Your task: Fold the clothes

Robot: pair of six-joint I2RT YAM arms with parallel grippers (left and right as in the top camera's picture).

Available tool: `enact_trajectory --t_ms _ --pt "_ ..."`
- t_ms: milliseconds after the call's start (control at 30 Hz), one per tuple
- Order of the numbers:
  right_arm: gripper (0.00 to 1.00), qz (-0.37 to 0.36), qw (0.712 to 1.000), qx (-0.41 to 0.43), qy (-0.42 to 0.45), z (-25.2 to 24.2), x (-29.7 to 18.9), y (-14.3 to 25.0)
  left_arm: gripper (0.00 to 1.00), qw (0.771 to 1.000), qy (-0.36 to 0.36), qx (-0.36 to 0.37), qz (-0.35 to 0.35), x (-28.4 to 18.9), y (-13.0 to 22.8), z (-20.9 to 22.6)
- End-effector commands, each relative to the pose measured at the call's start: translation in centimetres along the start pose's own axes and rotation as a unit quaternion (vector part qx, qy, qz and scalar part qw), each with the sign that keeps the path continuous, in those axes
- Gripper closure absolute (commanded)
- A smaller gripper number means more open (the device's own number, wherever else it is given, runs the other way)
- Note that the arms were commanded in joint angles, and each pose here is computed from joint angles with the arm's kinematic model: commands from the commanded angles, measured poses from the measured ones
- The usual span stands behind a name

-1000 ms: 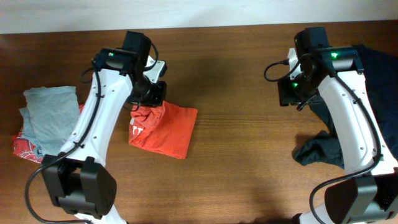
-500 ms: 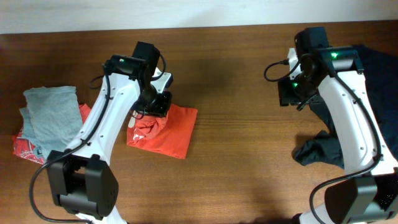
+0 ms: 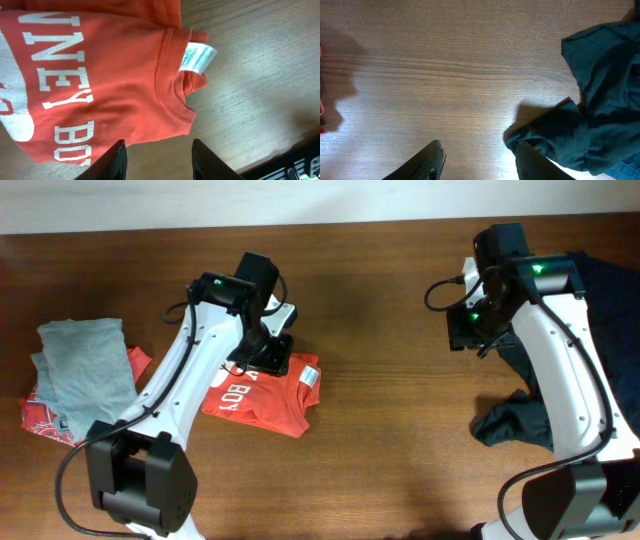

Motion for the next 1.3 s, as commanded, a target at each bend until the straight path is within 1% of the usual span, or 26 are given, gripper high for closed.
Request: enact_trajectory --t_ms 0,167,233,267,300,333,367,400,433,500,600,667,800,833,900,1067,1133,1267 --pt "0.48 0.001 1.0 0.004 0.01 -0.3 0.1 0.0 0.58 1.0 -0.016 -0.01 -0.004 -0.8 0.5 1.2" --pt "0.47 -0.001 1.0 0.004 0.003 -0.2 0.1 -0.1 0.57 0.998 -0.043 -0.038 -0.013 -1.2 0.4 3.7" --pt "0.48 -0.004 0.999 -0.017 -0.032 0.4 0.0 -0.2 0.58 0.997 -0.043 -0.051 -0.025 -1.4 0.1 4.4" --pt "0.5 -0.007 0.997 -0.042 -0.066 1.1 0.0 -0.2 0.59 0.997 -0.042 -0.053 -0.029 -1.4 0.0 4.6" --pt "0.58 -0.01 0.992 -0.067 -0.106 1.8 -0.1 -0.2 0.68 0.997 -0.041 -0.056 -0.033 -1.5 -0.1 4.9" --pt "0.69 -0.015 0.984 -0.094 -0.148 2.5 -0.3 -0.2 0.73 0.997 -0.038 -0.056 -0.033 -1.5 -0.1 4.9" --pt "0.72 -0.02 0.977 -0.114 -0.179 3.1 -0.5 -0.1 0.77 0.998 -0.022 -0.041 -0.034 -1.5 -0.1 4.8" --pt "0.77 -0.027 0.966 -0.137 -0.217 3.8 -0.8 -0.1 0.77 0.999 0.005 -0.014 -0.038 -1.5 -0.2 4.5" --pt "0.78 -0.032 0.959 -0.148 -0.239 4.1 -1.0 0.0 0.77 0.998 0.032 0.004 -0.045 -1.6 -0.3 4.2" --pt "0.79 -0.042 0.947 -0.168 -0.271 4.7 -1.3 0.0 0.77 0.991 0.104 0.042 -0.069 -2.0 -0.7 3.5" --pt "0.78 -0.037 0.946 -0.172 -0.271 4.7 -1.3 0.2 0.77 0.983 0.159 0.056 -0.071 -1.8 -0.2 3.6" --pt "0.77 -0.034 0.948 -0.172 -0.267 4.6 -1.3 0.3 0.77 0.985 0.157 0.046 -0.049 -0.9 0.8 4.4" --pt "0.76 -0.034 0.948 -0.172 -0.266 4.6 -1.2 0.3 0.77 0.987 0.158 -0.008 -0.015 2.7 2.8 6.7" --pt "0.76 -0.034 0.948 -0.172 -0.265 4.6 -1.3 0.3 0.77 0.989 0.15 -0.015 -0.011 3.2 3.1 7.0" --pt "0.76 -0.034 0.948 -0.172 -0.265 4.6 -1.2 0.3 0.77 0.993 0.103 -0.049 0.012 5.4 4.2 8.1" --pt "0.76 -0.032 0.948 -0.171 -0.266 4.5 -1.2 0.3 0.77 0.986 0.116 -0.087 0.078 9.7 8.3 7.8" --pt "0.76 -0.03 0.948 -0.171 -0.266 4.5 -1.2 0.4 0.77 0.983 0.1 -0.11 0.103 10.8 9.7 8.0" --pt "0.76 -0.028 0.95 -0.171 -0.261 4.5 -1.2 0.4 0.77 0.981 0.085 -0.126 0.121 11.3 10.6 8.2"
Point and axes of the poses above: each gripper's point midway between its finger pads, its own x axis out along the fingers, its own z axis along the line the jaws close on, y = z × x, the point moved 8 cm from there along -x, back along the fingers, and after that the axes turned 1 degree about -x, right-handed, at the moved point
